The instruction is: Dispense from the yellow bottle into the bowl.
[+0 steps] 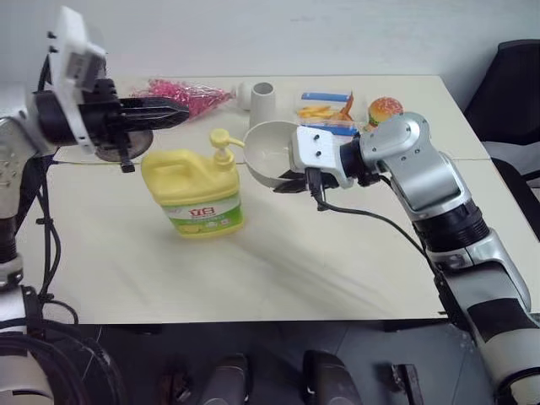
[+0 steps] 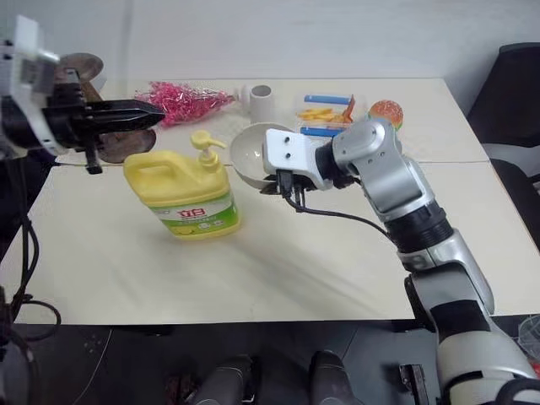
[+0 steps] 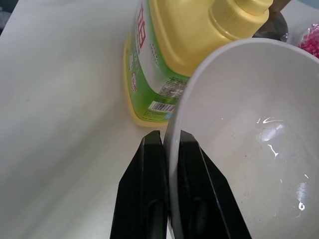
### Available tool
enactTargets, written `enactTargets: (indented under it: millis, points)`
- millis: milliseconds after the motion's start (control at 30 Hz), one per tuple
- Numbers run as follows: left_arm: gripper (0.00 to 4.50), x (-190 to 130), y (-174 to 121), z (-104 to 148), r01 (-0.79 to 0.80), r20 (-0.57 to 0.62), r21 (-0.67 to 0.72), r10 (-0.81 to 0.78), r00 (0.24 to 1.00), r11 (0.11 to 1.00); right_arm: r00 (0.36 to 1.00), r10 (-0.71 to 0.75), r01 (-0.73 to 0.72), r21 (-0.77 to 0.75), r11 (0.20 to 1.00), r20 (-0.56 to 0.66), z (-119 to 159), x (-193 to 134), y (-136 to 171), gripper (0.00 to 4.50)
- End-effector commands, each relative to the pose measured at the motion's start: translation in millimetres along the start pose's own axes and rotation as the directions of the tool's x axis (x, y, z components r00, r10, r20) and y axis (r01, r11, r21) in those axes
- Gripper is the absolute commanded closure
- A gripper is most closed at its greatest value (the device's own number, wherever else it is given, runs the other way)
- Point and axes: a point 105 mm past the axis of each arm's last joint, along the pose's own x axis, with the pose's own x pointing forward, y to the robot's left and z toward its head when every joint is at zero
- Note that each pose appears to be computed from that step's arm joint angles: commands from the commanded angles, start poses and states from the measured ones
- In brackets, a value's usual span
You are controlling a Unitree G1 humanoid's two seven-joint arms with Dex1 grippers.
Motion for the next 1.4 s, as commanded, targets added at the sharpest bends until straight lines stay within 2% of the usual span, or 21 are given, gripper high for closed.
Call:
enactTargets:
  millis: [33,633,1167,1233,1400]
  points:
    - [4.47,3,3,6,0.011,-0.004,0.050,-0.011,1.000,0.999,1.000,0.024,-0.024,-0.047,0.999,0.016,14,-4,-3,4.50]
    - [4.47,19,3,-19,0.038,-0.087,0.138,-0.026,0.996,0.990,0.995,0.095,-0.093,-0.107,0.990,0.017,30,-4,-1,4.50]
    - [4.47,24,-9,-65,0.121,-0.271,0.130,-0.082,0.959,0.984,0.982,0.179,-0.169,-0.143,0.975,0.059,51,-9,7,4.50]
    - [4.47,26,-9,-59,0.129,-0.243,0.137,-0.093,0.966,0.982,0.982,0.180,-0.170,-0.144,0.975,0.059,52,-9,7,4.50]
    - [4.47,27,-5,-22,0.111,-0.091,0.139,-0.099,0.991,0.984,0.984,0.173,-0.164,-0.143,0.976,0.052,50,-8,6,4.50]
